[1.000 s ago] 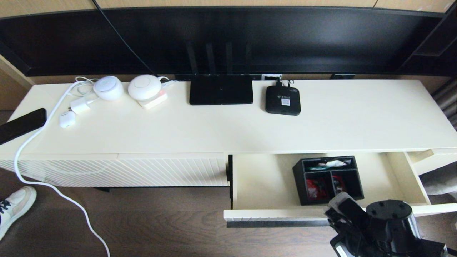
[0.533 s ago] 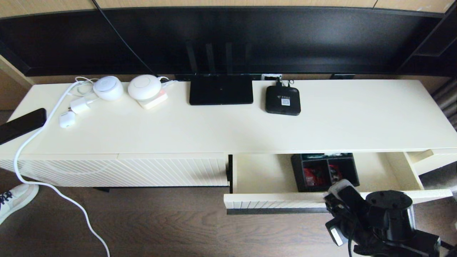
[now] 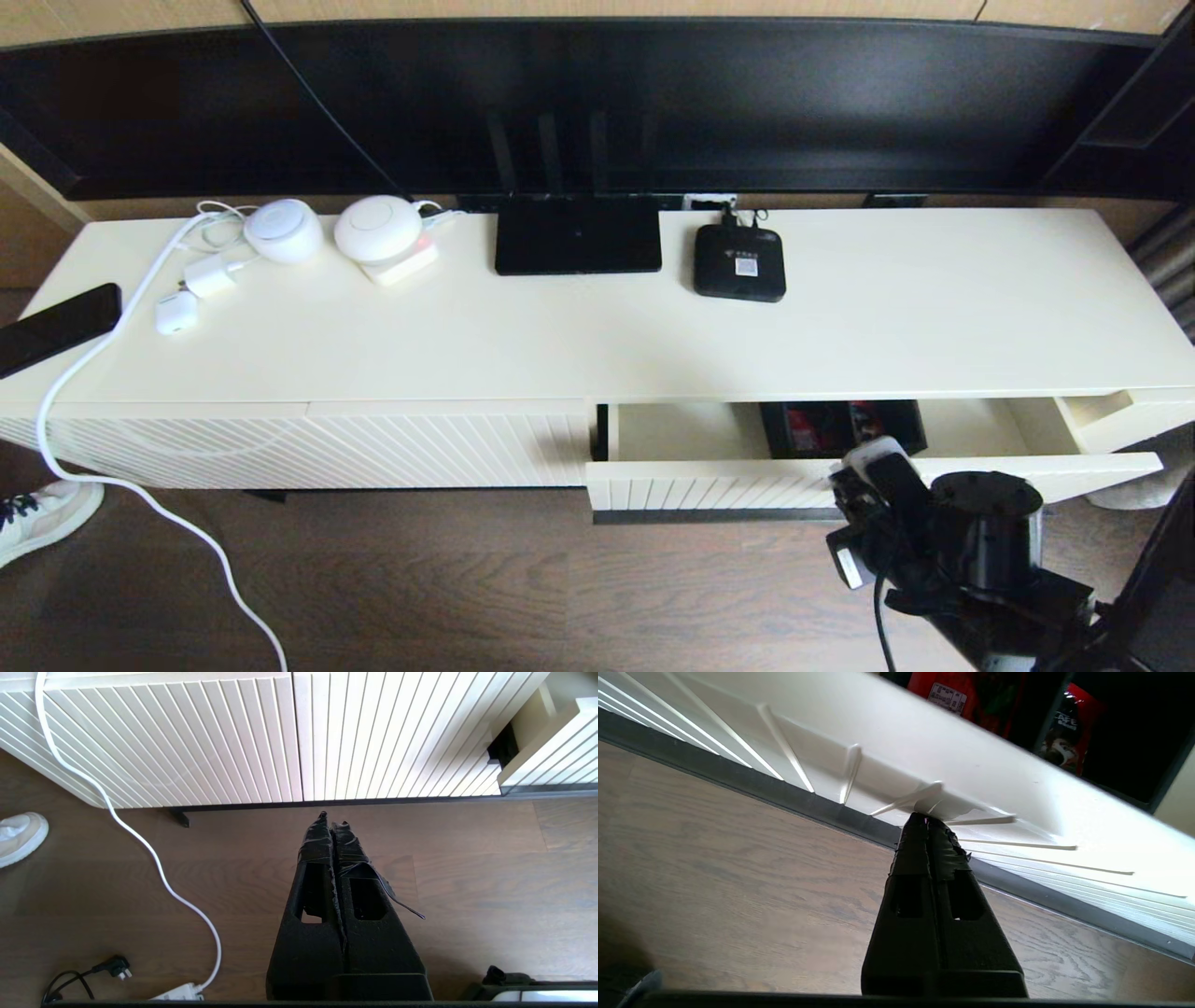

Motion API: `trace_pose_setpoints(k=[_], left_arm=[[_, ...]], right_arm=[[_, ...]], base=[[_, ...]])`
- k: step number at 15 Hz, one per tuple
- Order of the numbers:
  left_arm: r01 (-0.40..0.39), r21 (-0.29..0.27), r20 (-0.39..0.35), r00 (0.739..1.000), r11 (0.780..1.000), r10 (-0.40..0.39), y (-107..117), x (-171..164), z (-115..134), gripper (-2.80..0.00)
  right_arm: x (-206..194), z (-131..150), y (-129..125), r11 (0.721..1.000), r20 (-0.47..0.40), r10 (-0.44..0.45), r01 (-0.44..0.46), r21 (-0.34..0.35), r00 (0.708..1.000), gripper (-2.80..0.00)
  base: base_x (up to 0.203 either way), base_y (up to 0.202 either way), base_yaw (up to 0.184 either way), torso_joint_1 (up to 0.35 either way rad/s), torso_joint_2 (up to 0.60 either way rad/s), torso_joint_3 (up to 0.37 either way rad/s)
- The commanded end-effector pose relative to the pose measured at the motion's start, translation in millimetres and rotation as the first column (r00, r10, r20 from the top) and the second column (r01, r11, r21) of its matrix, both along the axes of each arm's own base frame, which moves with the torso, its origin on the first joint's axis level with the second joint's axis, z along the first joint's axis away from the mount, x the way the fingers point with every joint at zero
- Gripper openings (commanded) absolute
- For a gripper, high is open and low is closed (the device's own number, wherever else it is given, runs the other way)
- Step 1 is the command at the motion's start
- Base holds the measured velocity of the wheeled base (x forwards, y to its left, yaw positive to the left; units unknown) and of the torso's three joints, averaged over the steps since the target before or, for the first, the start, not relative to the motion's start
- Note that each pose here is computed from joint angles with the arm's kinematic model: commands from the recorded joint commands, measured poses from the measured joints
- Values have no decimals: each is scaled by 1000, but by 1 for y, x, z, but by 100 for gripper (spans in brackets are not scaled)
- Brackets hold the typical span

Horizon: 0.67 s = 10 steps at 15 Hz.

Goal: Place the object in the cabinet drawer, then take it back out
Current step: Close the drawer

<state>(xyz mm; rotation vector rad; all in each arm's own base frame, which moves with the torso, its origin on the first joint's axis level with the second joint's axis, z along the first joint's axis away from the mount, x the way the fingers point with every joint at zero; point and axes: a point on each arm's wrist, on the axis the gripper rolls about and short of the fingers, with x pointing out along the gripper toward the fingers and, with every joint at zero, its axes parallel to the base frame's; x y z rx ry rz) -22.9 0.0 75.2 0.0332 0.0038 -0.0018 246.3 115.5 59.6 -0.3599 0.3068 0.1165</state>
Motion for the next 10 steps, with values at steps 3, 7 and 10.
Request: trace_pose_setpoints(k=[3,7,10], left_arm=[[0,1,-1,1000,1000,0,0,0,0,-280],[0,1,-1,1000,1000,0,0,0,0,-280],[0,1,-1,1000,1000,0,0,0,0,-280]], right_arm=[[16,-2,5,1000,26,-10,10,5,1000,-280],[31,-5,7,1000,41,-23,23,7,999,-280],[44,-3,9,999,69,-34,33,19,997,-280]], base=[[0,0,0,0,0,0],[0,0,0,0,0,0],[0,0,0,0,0,0]])
